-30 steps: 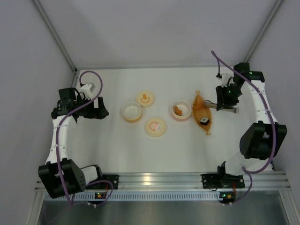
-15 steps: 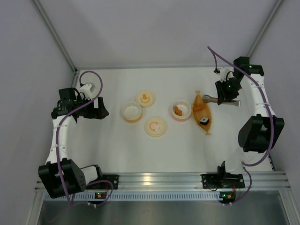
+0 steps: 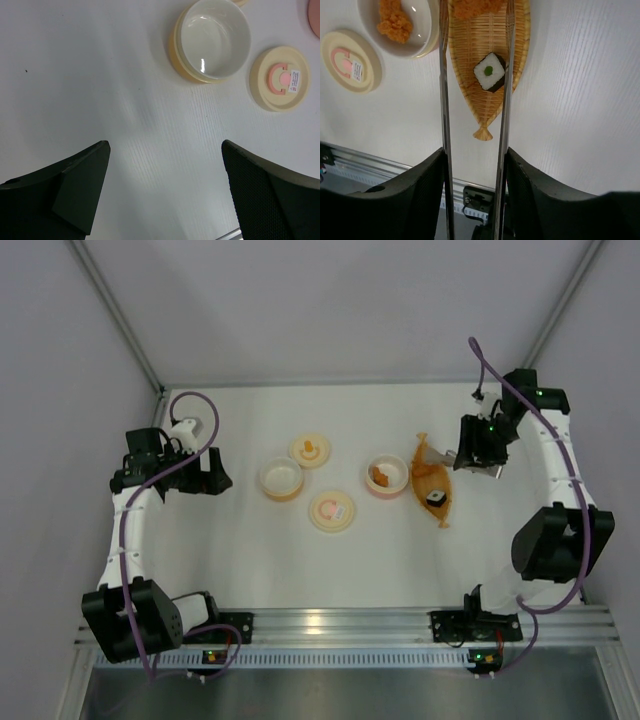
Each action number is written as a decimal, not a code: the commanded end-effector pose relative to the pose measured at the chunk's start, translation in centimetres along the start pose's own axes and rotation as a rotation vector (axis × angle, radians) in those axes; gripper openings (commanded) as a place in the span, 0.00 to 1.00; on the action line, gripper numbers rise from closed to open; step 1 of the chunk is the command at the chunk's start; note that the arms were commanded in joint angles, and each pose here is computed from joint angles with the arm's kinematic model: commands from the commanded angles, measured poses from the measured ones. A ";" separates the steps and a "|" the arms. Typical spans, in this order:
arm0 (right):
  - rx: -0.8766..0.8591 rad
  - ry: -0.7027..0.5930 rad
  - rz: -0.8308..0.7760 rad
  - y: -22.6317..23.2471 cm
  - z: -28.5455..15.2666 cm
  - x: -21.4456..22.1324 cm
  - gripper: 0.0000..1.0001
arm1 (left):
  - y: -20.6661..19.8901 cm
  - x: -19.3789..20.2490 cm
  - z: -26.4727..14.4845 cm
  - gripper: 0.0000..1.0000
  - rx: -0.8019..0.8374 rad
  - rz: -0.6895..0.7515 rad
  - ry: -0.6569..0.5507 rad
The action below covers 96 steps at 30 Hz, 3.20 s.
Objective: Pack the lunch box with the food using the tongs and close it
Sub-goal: Pick up the fake food from the plate.
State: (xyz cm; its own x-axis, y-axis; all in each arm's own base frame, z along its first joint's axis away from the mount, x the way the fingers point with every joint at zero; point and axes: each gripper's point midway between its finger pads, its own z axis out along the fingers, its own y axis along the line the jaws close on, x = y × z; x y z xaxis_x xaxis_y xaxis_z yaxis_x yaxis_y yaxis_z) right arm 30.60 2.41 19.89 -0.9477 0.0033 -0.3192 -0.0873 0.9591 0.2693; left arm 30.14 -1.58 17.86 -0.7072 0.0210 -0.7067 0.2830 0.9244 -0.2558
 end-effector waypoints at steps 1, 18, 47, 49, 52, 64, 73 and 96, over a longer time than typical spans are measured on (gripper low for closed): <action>0.076 -0.031 0.179 -0.5 -0.3 0.0 0.49 | -0.2 -0.8 -0.2 0.98 0.009 0.029 -0.041; -0.027 0.022 0.316 1.2 1.6 -0.8 0.61 | -0.1 -0.6 0.0 0.98 0.008 0.031 -0.042; -0.077 0.104 0.372 0.3 4.9 -2.6 0.44 | 0.5 -0.2 0.8 0.98 0.002 0.018 -0.022; -0.080 0.101 0.376 0.2 4.8 -2.6 0.42 | 0.5 -0.2 0.7 0.98 0.001 0.017 -0.022; -0.081 0.094 0.378 0.1 4.5 -2.5 0.38 | 0.4 -0.4 0.8 0.98 0.004 0.019 -0.025; -0.142 0.017 0.264 1.0 1.2 -2.8 0.00 | 0.1 -0.5 0.4 0.98 0.009 0.025 -0.033; -0.109 -0.025 0.150 0.4 0.1 -2.9 0.00 | 0.1 -0.5 0.1 0.98 0.002 0.032 -0.033; -0.026 0.007 -0.106 -1.1 -2.3 -0.9 0.00 | 0.1 -0.1 0.4 0.98 0.009 0.028 -0.027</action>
State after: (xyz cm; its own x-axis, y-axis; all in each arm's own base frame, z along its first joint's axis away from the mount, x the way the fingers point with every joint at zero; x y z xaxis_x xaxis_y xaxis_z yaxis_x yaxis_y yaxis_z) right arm 32.77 1.33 18.70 -0.9543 -0.0433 -0.2957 -0.1351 0.9450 0.2977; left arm 30.06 -1.57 16.92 -0.7180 0.0190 -0.6958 0.2782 0.9242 -0.2618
